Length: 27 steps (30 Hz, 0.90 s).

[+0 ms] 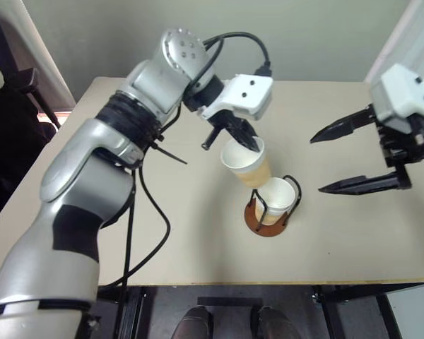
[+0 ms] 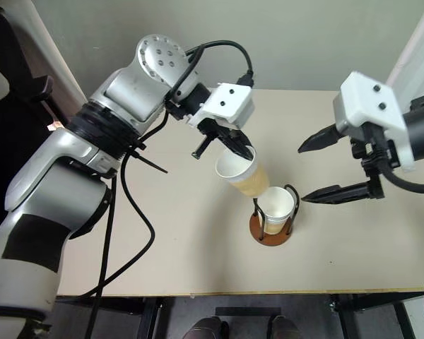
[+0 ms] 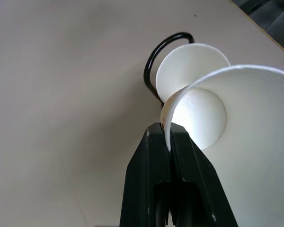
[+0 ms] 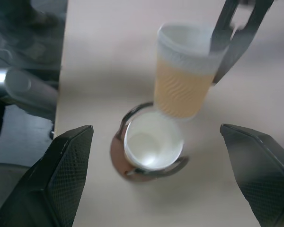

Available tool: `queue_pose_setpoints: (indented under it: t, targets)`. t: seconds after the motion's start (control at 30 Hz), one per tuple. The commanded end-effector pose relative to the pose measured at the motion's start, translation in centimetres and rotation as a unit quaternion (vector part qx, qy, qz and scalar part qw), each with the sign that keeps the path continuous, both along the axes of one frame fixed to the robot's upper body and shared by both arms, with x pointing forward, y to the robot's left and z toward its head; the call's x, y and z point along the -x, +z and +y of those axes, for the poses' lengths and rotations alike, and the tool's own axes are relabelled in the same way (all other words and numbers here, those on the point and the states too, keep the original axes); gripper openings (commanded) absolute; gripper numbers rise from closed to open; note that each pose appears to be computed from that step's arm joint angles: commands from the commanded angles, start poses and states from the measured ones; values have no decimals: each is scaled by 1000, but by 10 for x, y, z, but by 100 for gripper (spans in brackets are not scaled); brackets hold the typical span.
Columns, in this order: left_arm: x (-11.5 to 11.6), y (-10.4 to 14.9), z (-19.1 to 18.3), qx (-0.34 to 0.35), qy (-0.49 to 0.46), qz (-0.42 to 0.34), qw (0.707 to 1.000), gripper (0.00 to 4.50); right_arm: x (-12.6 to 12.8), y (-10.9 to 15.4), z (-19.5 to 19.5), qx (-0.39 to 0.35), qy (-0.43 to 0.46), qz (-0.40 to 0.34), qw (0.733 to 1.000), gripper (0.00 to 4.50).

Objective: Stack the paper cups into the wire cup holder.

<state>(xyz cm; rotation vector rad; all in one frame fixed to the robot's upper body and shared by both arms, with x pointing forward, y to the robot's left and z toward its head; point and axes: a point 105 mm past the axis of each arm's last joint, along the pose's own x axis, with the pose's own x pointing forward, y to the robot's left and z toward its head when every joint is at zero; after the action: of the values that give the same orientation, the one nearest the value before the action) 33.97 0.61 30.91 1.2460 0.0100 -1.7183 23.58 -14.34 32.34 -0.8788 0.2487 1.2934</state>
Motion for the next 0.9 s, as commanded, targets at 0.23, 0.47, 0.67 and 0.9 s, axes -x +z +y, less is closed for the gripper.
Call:
queue_pose_setpoints:
  t: [0.23,0.47,0.67,0.9]
  targets:
    - [20,53,-11,51,-31,-12,998,0,15,7,1,-7,-12,9,1000,446]
    - [20,17,-15,9,-41,32,999,0,11,3,-10,14,-38,6,999,446]
    - [21,7,-23,8,-50,51,997,0,3,8,-27,29,-70,-19,997,446]
    - [21,13,-34,20,-60,42,997,0,6,8,-28,29,-78,-18,996,446]
